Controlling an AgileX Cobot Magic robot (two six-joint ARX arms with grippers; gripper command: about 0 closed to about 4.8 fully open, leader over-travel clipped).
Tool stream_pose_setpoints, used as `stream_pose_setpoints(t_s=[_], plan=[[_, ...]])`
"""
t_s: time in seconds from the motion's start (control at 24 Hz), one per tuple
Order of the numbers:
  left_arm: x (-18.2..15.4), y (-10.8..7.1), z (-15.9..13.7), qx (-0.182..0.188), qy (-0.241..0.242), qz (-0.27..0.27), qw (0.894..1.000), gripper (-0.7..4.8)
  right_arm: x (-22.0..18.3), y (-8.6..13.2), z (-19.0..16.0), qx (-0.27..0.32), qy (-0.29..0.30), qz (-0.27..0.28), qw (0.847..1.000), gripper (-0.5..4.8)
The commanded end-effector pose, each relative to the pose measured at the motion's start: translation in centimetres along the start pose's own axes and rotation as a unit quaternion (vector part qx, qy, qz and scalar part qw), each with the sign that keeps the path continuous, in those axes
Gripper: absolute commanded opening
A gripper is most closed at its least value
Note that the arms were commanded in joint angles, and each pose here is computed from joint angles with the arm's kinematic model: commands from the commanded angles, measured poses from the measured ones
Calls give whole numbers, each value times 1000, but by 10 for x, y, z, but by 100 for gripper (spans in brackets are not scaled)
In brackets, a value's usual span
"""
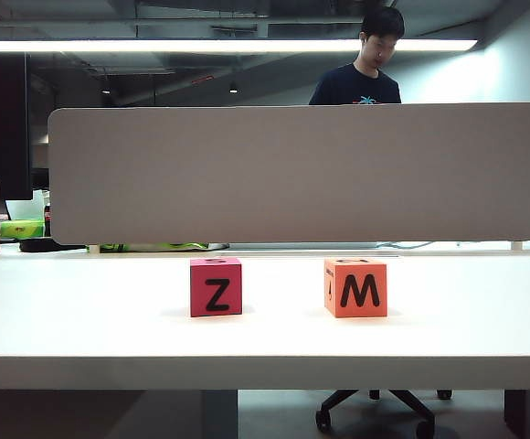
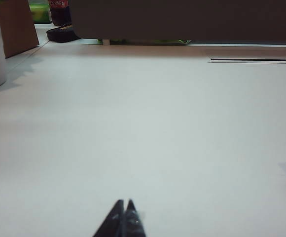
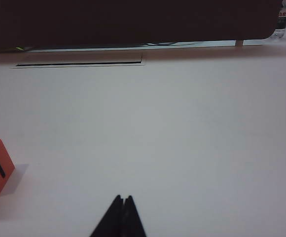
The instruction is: Stack the letter block on the right onto the letter block on the left.
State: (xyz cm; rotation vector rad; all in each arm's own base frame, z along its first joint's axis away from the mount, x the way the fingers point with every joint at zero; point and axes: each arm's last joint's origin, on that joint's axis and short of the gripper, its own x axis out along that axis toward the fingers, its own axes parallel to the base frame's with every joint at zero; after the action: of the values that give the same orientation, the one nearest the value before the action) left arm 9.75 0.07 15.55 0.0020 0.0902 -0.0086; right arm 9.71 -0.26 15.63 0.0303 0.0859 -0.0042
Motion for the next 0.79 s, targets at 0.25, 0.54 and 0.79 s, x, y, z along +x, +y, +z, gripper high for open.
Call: stream_pose_setpoints(t_s=[0.25,0.54,0.79], plan=[[0,0,3,0,-9,0,1000,-5,0,0,0,8,-4,5,1000,-9],[-27,-8,69,-107,-72,-149,980,-5,-30,4,78,158,-89,29,983,-9],[-33,-14,81,-115,4,-250,961,-5,-40,10,122,55,23,95,994,-9]])
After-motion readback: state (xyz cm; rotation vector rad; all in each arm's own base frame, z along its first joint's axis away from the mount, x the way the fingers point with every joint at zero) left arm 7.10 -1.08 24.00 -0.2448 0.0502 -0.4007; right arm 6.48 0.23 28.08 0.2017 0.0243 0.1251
